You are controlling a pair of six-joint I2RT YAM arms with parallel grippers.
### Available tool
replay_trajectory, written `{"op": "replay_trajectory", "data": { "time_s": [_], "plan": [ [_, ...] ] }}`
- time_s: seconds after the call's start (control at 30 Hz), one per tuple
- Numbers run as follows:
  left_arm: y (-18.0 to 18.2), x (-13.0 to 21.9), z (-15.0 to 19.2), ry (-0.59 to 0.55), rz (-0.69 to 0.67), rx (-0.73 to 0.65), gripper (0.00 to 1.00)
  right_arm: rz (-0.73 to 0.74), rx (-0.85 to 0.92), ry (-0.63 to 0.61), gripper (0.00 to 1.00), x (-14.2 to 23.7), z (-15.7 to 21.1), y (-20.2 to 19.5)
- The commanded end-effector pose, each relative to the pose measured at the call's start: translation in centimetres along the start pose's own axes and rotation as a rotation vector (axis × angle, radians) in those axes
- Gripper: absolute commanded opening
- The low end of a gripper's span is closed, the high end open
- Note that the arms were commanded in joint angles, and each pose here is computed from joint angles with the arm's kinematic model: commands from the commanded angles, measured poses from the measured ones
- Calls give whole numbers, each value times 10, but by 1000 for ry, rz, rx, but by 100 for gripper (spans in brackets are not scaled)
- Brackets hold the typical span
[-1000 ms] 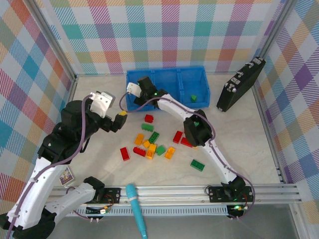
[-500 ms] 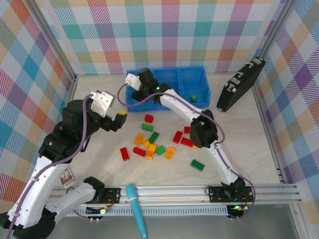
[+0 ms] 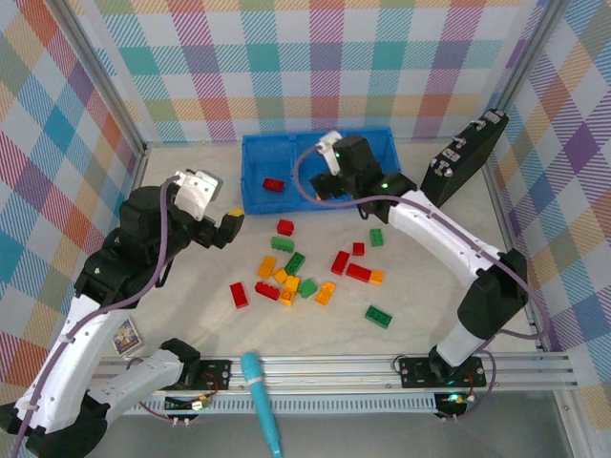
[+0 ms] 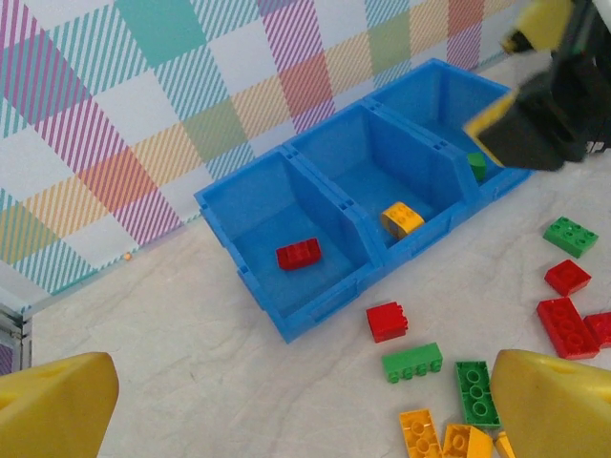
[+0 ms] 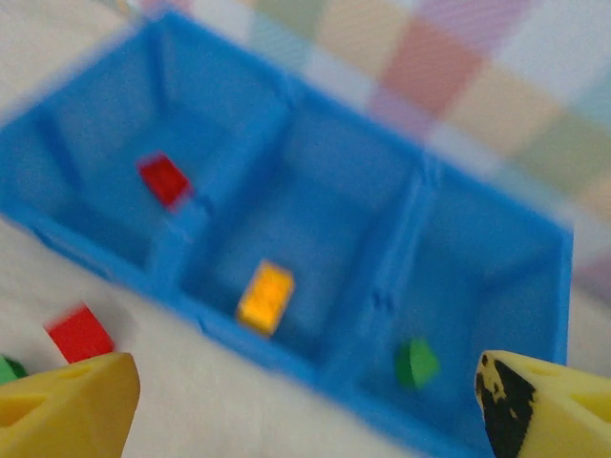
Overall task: Sort the legos into containers by color
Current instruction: Pick up the lego from the center of the table.
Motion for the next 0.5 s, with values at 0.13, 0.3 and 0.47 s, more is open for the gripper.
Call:
{"op": "replay_trajectory", "data": {
  "time_s": [0.13, 0.3, 0.47],
  "plan": [
    [0, -1, -6, 9, 11, -14, 100, 94, -420, 267, 91, 19, 75, -57],
    [0, -6, -9, 33, 20, -22, 100, 73, -504, 441, 92, 1, 106, -68],
    [2, -2, -9, 35, 2, -28, 100, 43, -524, 531, 92, -28, 126, -67]
  ]
}}
Point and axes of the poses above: each hand's point on the last joint's axis, 136 mm out from that joint toward the fingers, its own x axis back along the fingers, its own y axis along the line the jaws close on, z = x × y, the point moved 10 cm from there along x, back along the fingers, and after that the axes turned 9 degrees about -x, right-handed, at the moved point
